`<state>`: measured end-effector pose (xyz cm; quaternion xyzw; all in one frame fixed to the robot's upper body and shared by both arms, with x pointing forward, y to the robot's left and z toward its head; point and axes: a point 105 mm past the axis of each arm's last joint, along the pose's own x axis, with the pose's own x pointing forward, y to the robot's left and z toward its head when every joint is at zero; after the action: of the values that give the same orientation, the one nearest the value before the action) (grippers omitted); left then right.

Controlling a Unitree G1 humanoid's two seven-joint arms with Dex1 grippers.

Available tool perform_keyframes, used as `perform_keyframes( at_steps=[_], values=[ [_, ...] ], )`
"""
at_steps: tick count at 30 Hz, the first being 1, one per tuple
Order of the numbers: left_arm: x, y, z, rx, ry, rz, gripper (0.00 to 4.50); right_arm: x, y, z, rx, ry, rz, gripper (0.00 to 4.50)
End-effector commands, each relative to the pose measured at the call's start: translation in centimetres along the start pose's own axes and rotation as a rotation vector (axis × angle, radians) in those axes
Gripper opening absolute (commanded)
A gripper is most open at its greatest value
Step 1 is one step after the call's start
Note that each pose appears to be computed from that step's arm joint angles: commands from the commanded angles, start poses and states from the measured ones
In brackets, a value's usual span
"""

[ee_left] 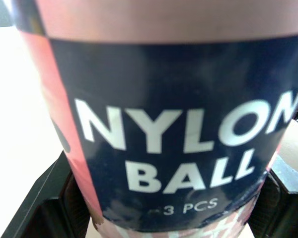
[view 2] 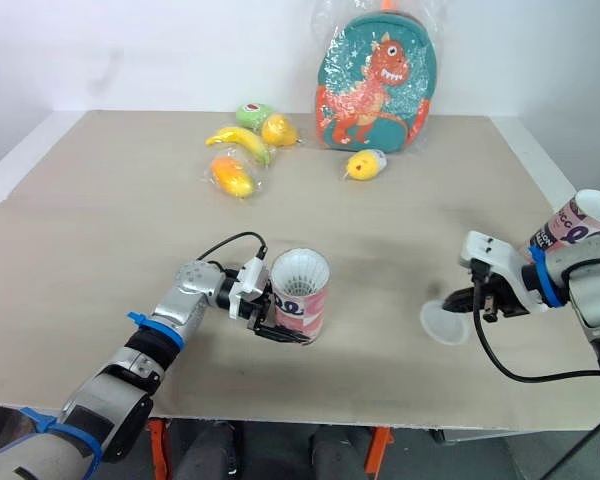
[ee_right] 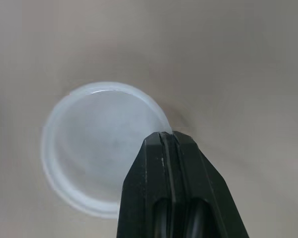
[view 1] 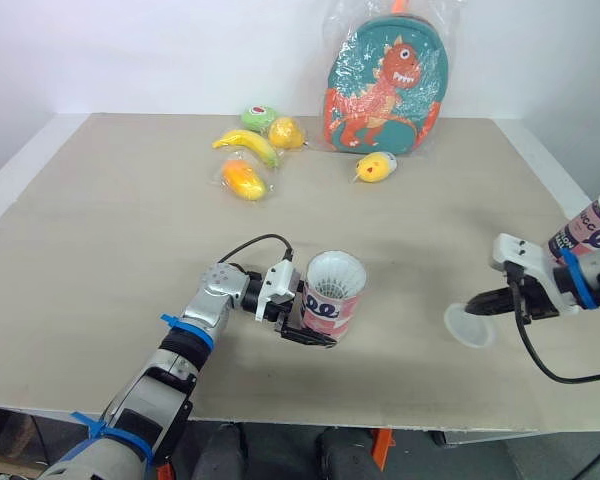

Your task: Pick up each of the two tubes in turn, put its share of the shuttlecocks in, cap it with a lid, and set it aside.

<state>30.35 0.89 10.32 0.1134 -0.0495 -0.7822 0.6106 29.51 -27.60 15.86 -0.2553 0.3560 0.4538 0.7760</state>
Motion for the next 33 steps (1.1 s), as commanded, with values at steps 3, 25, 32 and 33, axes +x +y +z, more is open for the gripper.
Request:
perform_keyframes(
  at_steps=[3, 25, 32, 33],
  values=[
    [-0.3, -0.2, -1.0, -0.01, 0.05, -0.024, 3.67, -2.8, 4.7, 11.1, -0.369, -0.222, 0.06, 0.03],
    [-0.8, -1.2, -1.9, -0.13, 0.112, -0.122, 3.67, 0.6, 9.5, 22.5, -0.963, -0.212, 0.243, 0.03],
    [-0.9, -1.3, -1.9, -0.149, 0.116, -0.123, 3.67, 0.7, 9.6, 23.6, -1.013, -0.212, 0.249, 0.03],
    [-0.9, -1.3, -1.9, -0.149, 0.116, -0.121, 3.67, 0.7, 9.7, 23.6, -1.018, -0.209, 0.25, 0.03]
  ],
)
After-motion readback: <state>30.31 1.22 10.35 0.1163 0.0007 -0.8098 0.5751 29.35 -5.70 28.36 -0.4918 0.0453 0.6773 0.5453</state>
